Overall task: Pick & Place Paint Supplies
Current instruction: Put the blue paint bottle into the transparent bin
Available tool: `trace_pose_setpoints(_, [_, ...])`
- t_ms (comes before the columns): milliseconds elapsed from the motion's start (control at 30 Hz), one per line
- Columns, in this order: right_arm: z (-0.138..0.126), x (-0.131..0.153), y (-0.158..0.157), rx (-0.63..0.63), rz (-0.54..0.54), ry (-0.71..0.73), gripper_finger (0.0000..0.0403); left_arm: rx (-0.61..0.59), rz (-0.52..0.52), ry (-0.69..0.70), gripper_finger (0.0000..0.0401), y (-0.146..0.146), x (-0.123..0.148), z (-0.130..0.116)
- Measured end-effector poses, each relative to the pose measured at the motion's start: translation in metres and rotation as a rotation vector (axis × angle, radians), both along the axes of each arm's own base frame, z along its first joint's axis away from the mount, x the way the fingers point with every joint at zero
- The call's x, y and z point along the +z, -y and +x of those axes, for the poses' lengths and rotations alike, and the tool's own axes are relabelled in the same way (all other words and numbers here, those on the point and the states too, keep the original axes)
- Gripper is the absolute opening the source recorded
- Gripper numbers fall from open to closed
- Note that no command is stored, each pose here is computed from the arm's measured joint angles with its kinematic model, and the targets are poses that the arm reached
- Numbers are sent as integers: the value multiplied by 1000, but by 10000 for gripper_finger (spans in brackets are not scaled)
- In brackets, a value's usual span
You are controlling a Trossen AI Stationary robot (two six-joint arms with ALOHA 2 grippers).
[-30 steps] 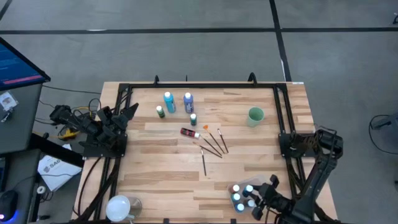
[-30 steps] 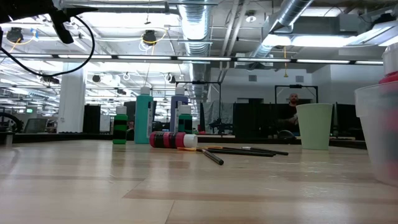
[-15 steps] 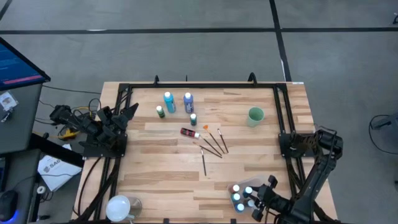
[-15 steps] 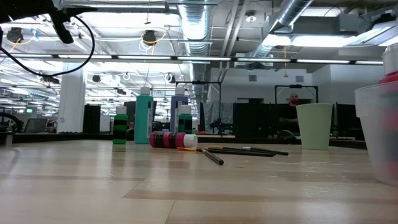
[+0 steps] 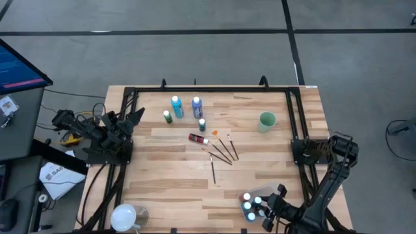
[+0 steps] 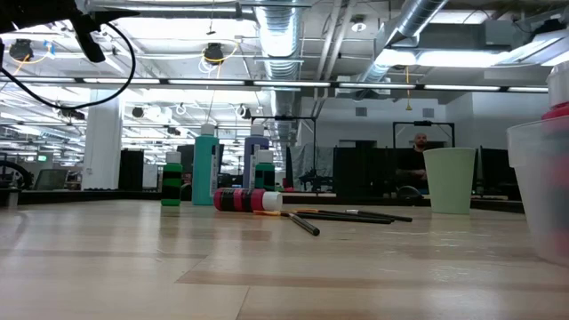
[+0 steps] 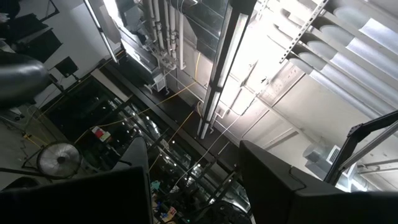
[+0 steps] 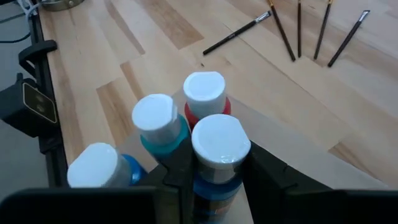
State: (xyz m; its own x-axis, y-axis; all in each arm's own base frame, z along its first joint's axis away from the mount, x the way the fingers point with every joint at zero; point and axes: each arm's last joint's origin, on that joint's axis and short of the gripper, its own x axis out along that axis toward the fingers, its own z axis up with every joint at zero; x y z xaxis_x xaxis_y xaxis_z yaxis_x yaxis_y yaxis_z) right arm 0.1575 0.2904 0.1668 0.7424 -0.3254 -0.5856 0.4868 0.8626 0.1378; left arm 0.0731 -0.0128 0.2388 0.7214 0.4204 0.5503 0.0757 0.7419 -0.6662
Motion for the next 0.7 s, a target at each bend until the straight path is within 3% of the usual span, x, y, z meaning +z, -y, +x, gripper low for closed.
trace_pose_setpoints(700, [-1, 0, -2, 57, -48, -21, 123, 0, 0, 0, 132, 0, 0, 0])
